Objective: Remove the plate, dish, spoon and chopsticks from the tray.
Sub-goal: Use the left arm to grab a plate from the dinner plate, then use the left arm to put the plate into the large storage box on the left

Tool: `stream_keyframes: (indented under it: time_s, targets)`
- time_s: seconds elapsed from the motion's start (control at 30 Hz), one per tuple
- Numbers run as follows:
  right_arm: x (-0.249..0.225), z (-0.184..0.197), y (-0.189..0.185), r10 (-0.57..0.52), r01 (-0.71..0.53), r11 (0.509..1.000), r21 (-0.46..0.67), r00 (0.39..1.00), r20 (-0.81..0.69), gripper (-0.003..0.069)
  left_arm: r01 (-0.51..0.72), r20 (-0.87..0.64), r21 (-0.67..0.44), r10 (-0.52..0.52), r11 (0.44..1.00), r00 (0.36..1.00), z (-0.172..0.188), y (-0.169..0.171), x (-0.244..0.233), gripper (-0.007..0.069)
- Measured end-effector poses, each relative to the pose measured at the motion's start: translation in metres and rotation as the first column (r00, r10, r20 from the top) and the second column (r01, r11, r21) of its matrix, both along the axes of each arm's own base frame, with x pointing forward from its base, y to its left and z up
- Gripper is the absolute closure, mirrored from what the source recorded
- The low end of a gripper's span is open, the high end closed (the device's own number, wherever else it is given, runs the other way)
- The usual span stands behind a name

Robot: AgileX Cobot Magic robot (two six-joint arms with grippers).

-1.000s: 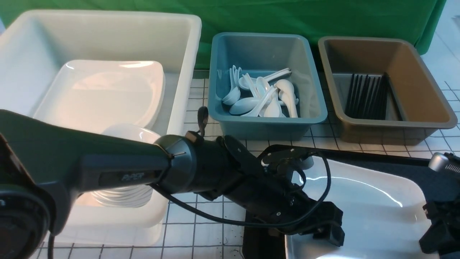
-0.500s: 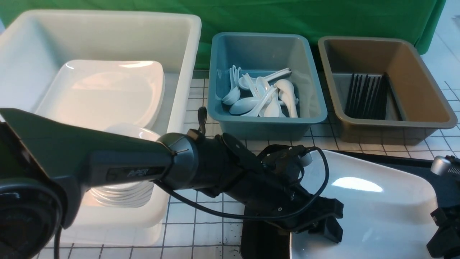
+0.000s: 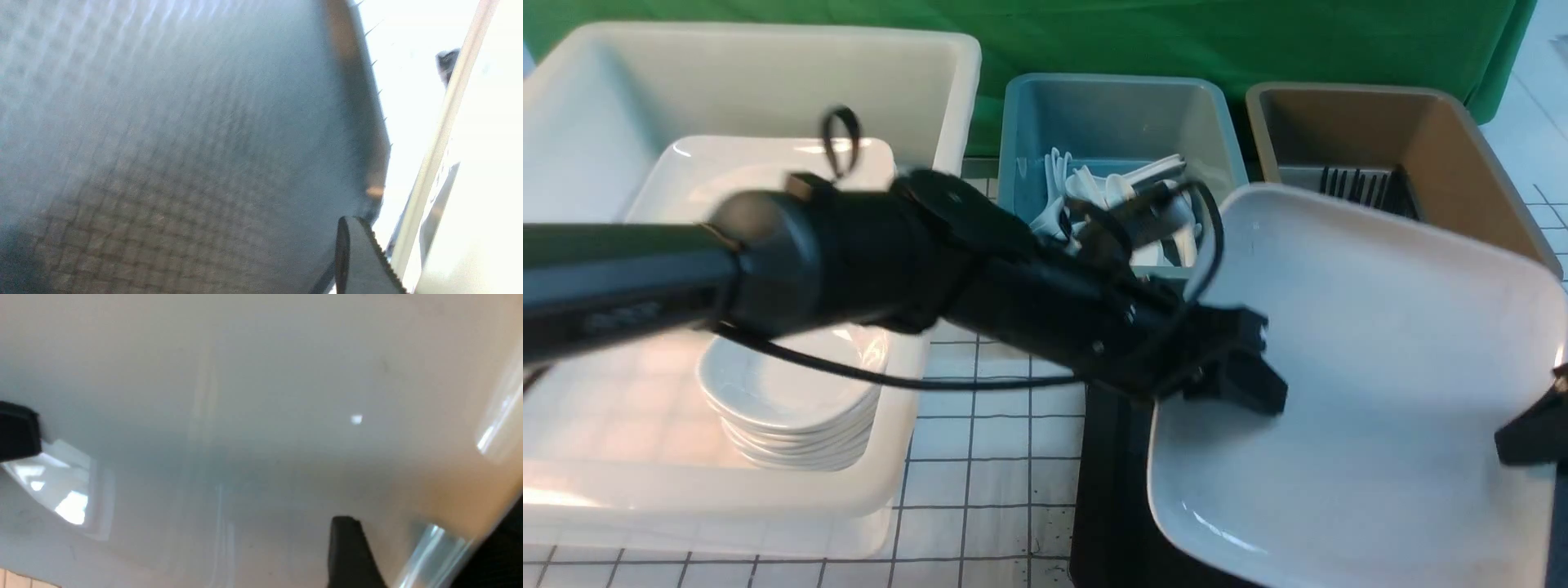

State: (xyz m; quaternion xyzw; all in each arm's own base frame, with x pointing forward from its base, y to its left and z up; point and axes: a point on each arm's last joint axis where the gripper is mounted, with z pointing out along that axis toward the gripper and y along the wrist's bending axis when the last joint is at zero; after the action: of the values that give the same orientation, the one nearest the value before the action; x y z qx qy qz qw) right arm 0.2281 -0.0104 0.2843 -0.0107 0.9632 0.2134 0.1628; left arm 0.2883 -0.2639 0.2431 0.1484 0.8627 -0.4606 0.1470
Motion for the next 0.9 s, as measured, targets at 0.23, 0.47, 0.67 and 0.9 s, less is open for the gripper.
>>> stream_keyframes:
  time_s: [0.23,0.47,0.67,0.9]
  targets:
    - [-0.044,0.053,0.011,-0.008,0.024,0.998,-0.057,0.962,0.272,0.0246,-0.096,0.055,-0.106,0.102,0.990,0.993,0.050,0.041,0.010,0.0405]
    - [-0.067,0.070,0.015,0.004,0.036,0.994,-0.100,0.929,0.370,0.0245,-0.153,0.129,-0.223,0.185,0.963,0.974,0.115,0.125,0.031,0.0406]
    - [-0.068,0.064,0.015,0.003,0.036,0.994,-0.101,0.934,0.357,0.0293,-0.446,0.190,-0.245,0.494,0.861,0.849,0.152,0.264,0.046,0.0407]
    - [-0.068,0.050,0.014,0.016,0.022,0.994,-0.106,0.939,0.344,0.0627,-0.827,0.135,-0.126,0.836,0.547,0.532,0.131,0.395,0.026,0.0407]
